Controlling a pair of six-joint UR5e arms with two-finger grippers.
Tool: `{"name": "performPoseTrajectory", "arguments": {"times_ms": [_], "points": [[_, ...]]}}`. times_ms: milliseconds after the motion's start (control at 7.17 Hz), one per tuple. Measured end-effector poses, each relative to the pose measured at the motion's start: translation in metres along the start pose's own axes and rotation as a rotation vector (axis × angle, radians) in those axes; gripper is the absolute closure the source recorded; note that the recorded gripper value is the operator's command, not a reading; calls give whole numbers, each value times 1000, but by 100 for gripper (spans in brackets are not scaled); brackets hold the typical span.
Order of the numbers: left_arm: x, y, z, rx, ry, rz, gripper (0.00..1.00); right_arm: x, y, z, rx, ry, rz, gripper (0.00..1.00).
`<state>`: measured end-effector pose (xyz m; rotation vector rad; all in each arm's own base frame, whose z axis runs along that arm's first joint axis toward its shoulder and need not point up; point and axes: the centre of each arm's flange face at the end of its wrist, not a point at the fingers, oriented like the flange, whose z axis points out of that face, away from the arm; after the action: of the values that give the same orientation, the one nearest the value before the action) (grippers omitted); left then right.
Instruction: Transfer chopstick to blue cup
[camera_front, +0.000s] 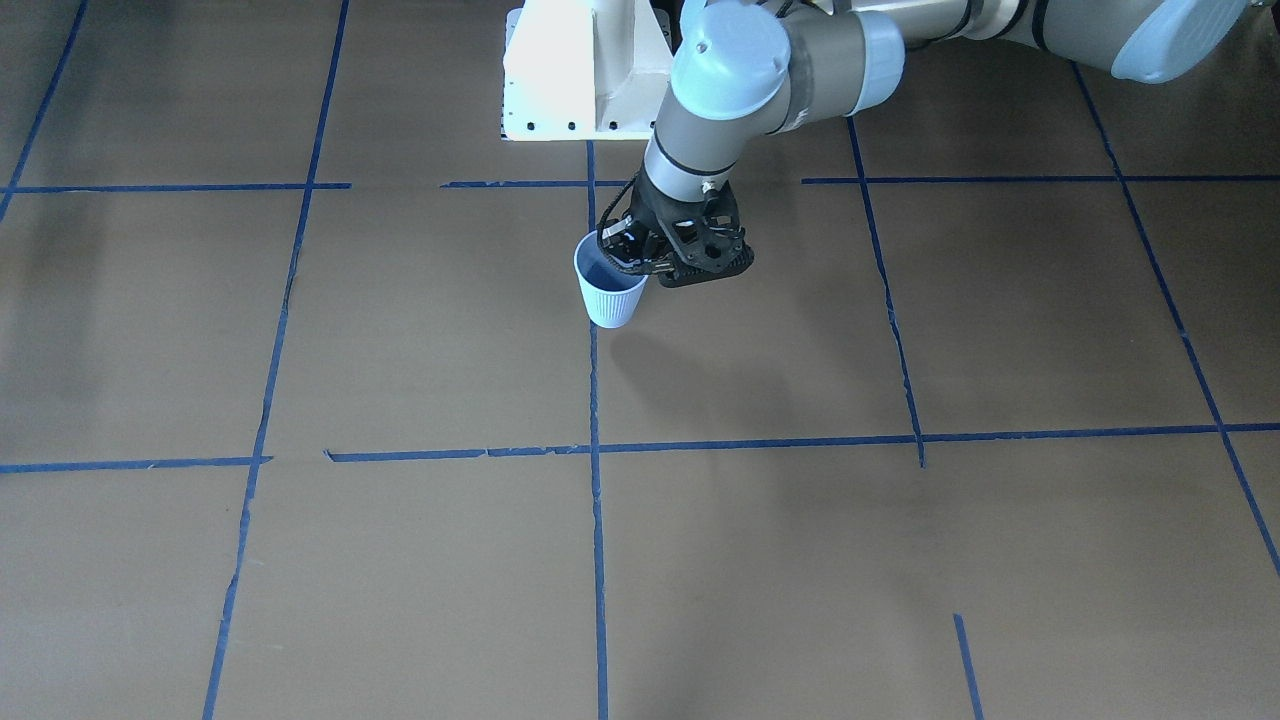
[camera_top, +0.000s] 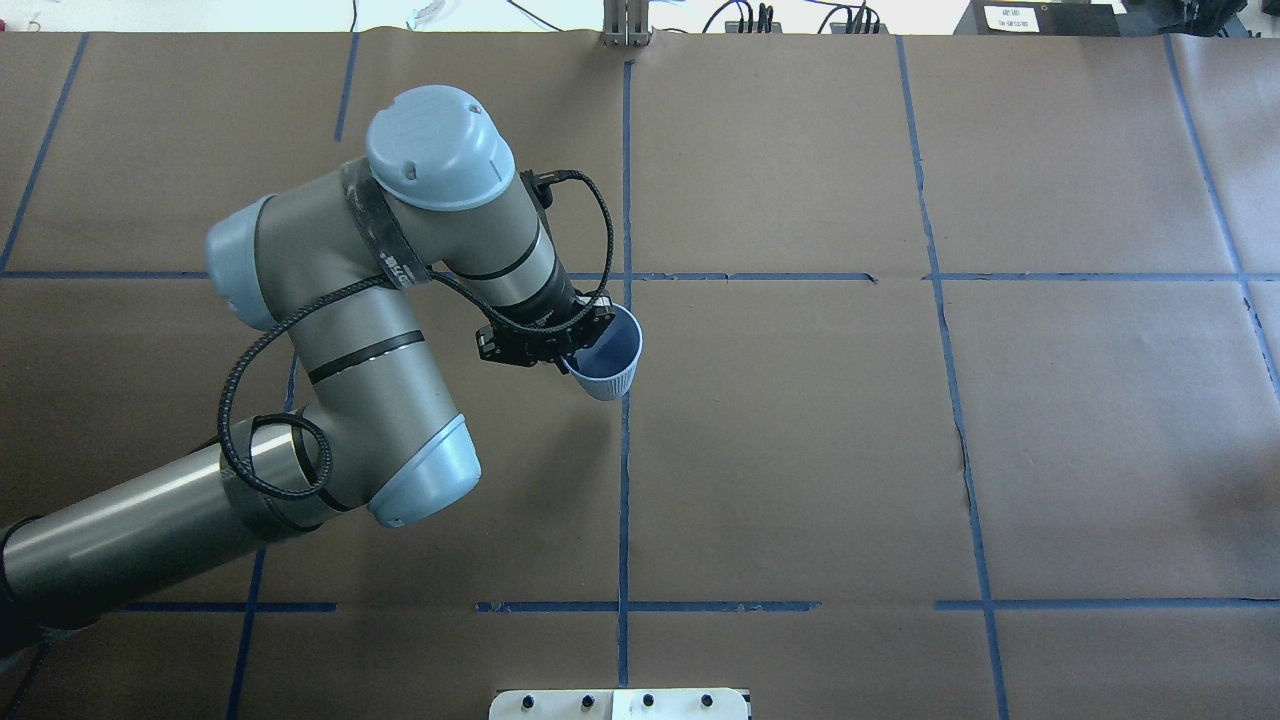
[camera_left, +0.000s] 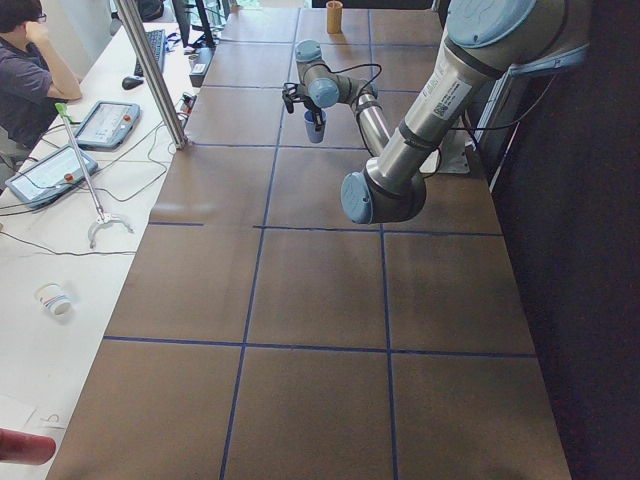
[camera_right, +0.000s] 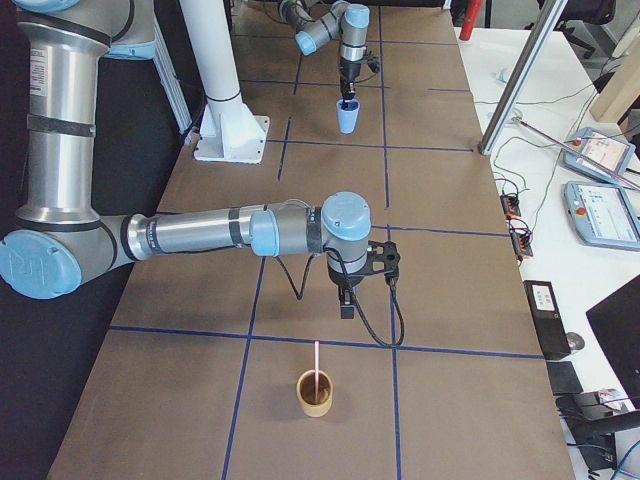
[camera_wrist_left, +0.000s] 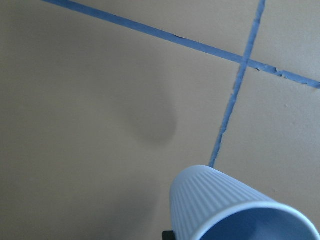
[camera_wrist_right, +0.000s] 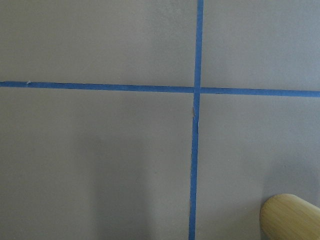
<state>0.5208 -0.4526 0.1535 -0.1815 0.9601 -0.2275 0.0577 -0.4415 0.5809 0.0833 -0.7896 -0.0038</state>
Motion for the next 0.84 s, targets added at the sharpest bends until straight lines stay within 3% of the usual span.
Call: {"name": "performPoseTrajectory", "arguments": {"times_ms": [279, 837], "points": [[7, 12, 22, 2, -4, 12, 96, 1, 0, 1, -2, 0, 2, 0], [13, 3, 48, 3, 11, 18, 94, 1, 0, 1, -3, 0, 4, 0]]}}
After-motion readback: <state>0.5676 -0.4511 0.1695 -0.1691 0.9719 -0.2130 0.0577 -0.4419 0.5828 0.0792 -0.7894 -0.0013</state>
